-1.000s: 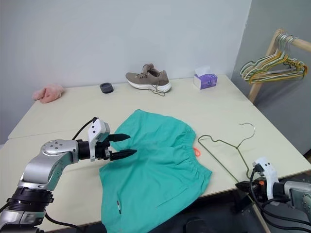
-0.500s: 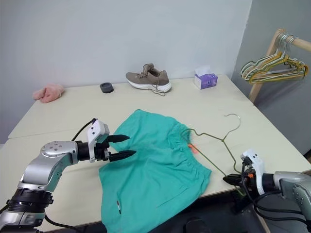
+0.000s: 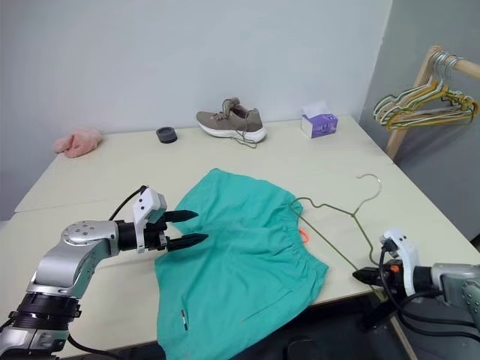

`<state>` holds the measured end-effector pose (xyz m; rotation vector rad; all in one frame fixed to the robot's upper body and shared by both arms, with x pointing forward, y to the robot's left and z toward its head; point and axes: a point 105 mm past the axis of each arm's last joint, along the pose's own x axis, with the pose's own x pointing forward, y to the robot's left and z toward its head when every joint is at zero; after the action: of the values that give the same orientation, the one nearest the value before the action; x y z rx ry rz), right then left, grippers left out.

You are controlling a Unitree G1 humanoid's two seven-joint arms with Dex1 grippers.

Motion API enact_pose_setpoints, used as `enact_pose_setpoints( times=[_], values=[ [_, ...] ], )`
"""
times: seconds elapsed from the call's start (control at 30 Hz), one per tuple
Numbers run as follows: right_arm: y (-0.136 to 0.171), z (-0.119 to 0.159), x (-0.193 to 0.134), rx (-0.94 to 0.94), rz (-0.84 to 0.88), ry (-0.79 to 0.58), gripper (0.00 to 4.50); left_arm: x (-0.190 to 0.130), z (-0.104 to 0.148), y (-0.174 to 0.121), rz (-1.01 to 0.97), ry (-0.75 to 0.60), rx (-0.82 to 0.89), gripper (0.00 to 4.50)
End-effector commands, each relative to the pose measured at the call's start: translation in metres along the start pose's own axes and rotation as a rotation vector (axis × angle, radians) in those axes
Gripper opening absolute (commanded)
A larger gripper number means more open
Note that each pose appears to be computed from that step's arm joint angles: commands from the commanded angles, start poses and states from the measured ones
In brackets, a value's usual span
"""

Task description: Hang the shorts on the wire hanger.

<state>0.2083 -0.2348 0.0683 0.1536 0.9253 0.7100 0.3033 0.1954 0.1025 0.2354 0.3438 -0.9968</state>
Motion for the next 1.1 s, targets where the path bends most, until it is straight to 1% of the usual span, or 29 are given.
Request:
enact_pose_setpoints(
  times=[0.03, 0.23, 0.37, 0.5, 0.67, 0.83, 0.97, 1.1],
  values=[
    [-0.001, -0.001, -0.007, 0.012, -0.006, 0.0, 0.0, -0.005, 0.013, 0.001, 0.0, -0.027, 0.051, 3.92],
    [-0.007, -0.004, 0.001, 0.082, -0.031, 0.006, 0.0, -0.003, 0.013, 0.001, -0.001, -0.027, 0.059, 3.92],
    [-0.004, -0.001, 0.001, 0.099, -0.009, -0.006, 0.0, -0.004, 0.012, 0.001, 0.001, -0.024, 0.061, 3.92],
    [0.004, 0.009, 0.003, 0.085, 0.034, -0.028, 0.0, -0.005, 0.011, 0.0, 0.003, -0.024, 0.06, 3.92],
    [0.02, 0.019, 0.005, 0.021, 0.102, -0.034, 0.0, -0.007, 0.01, 0.0, 0.008, -0.02, 0.057, 3.92],
    [0.028, 0.023, 0.01, -0.025, 0.128, -0.006, 0.0, -0.008, 0.009, 0.001, 0.015, -0.016, 0.056, 3.92],
    [0.017, 0.022, 0.026, -0.03, 0.052, 0.03, 0.0, -0.007, 0.009, 0.0, 0.018, -0.015, 0.056, 3.92],
    [0.01, 0.025, 0.029, -0.046, 0.012, 0.039, 0.0, -0.007, 0.008, 0.0, 0.021, -0.014, 0.058, 3.92]
  ],
)
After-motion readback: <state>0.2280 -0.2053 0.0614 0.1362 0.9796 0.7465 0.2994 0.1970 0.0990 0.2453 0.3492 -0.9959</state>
